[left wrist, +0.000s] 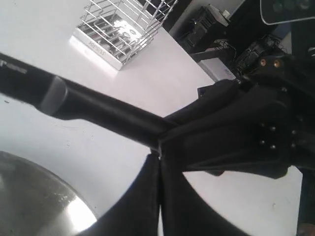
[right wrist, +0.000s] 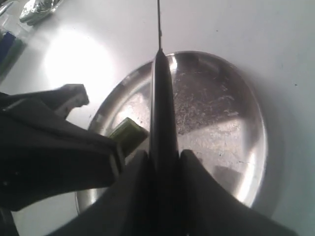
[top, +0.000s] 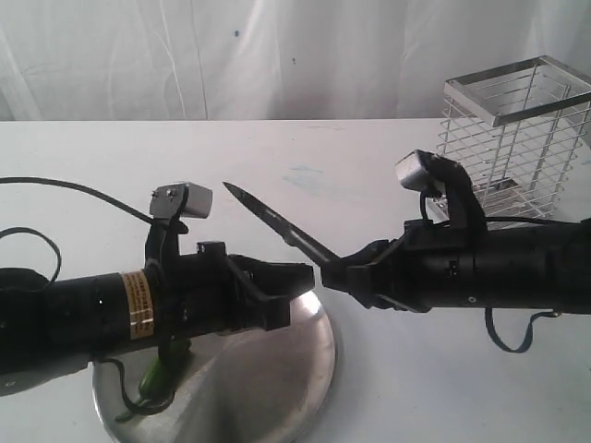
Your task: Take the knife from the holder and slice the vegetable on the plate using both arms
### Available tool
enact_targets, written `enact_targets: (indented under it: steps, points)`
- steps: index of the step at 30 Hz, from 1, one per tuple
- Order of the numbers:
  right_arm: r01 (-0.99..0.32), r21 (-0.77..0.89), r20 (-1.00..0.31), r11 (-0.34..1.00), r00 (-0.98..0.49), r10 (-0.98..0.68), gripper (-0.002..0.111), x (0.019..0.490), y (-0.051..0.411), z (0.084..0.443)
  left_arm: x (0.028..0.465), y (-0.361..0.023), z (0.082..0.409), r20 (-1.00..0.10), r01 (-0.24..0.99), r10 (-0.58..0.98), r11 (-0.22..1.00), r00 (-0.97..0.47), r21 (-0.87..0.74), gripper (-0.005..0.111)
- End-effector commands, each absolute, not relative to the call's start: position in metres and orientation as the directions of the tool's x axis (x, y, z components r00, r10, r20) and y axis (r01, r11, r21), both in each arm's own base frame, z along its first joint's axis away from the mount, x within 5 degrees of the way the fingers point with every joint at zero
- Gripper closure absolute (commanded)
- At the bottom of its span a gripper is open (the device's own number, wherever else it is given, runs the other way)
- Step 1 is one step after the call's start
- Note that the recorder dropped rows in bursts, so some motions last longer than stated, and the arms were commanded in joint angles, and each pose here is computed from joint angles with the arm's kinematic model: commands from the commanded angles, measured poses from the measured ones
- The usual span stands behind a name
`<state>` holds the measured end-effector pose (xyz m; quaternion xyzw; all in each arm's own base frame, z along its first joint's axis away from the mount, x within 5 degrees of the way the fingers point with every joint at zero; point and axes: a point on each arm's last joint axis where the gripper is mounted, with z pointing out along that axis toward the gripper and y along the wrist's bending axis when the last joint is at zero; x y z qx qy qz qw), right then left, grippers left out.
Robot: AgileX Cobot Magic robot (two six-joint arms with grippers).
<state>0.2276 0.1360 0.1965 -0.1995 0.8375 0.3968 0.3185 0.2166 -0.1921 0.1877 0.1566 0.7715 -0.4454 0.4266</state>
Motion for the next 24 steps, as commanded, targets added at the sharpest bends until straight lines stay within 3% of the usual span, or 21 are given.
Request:
enact_targets:
  steps: [1,5,7,13,17,24]
  points:
    - [-0.618,0.537,-0.714,0.574,-0.695,-0.081,0.108,0.230,0.139,0.203,0.217,-0.196,0.172,-0.770,0.602,-0.154,0.537,-0.620,-0.592,0.107]
    - [-0.632,0.555,-0.714,0.541,-0.696,-0.080,0.108,0.227,0.141,0.205,0.230,-0.192,0.154,-0.712,0.474,-0.274,0.587,-0.647,-0.656,0.107]
    - [-0.633,0.562,-0.711,0.533,-0.698,-0.079,0.108,0.226,0.141,0.205,0.234,-0.194,0.158,-0.723,0.507,-0.348,0.535,-0.596,-0.676,0.107]
    - [-0.672,0.557,-0.711,0.489,-0.689,-0.137,0.108,0.214,0.159,0.204,0.244,-0.205,0.169,-0.703,0.526,-0.372,0.475,-0.607,-0.705,0.107]
    - [-0.654,0.491,-0.707,0.576,-0.685,-0.175,0.108,0.215,0.162,0.197,0.240,-0.208,0.169,-0.717,0.562,-0.323,0.457,-0.618,-0.690,0.107]
    - [-0.644,0.497,-0.687,0.582,-0.701,-0.188,0.108,0.216,0.165,0.189,0.239,-0.209,0.168,-0.722,0.573,-0.307,0.452,-0.621,-0.684,0.107]
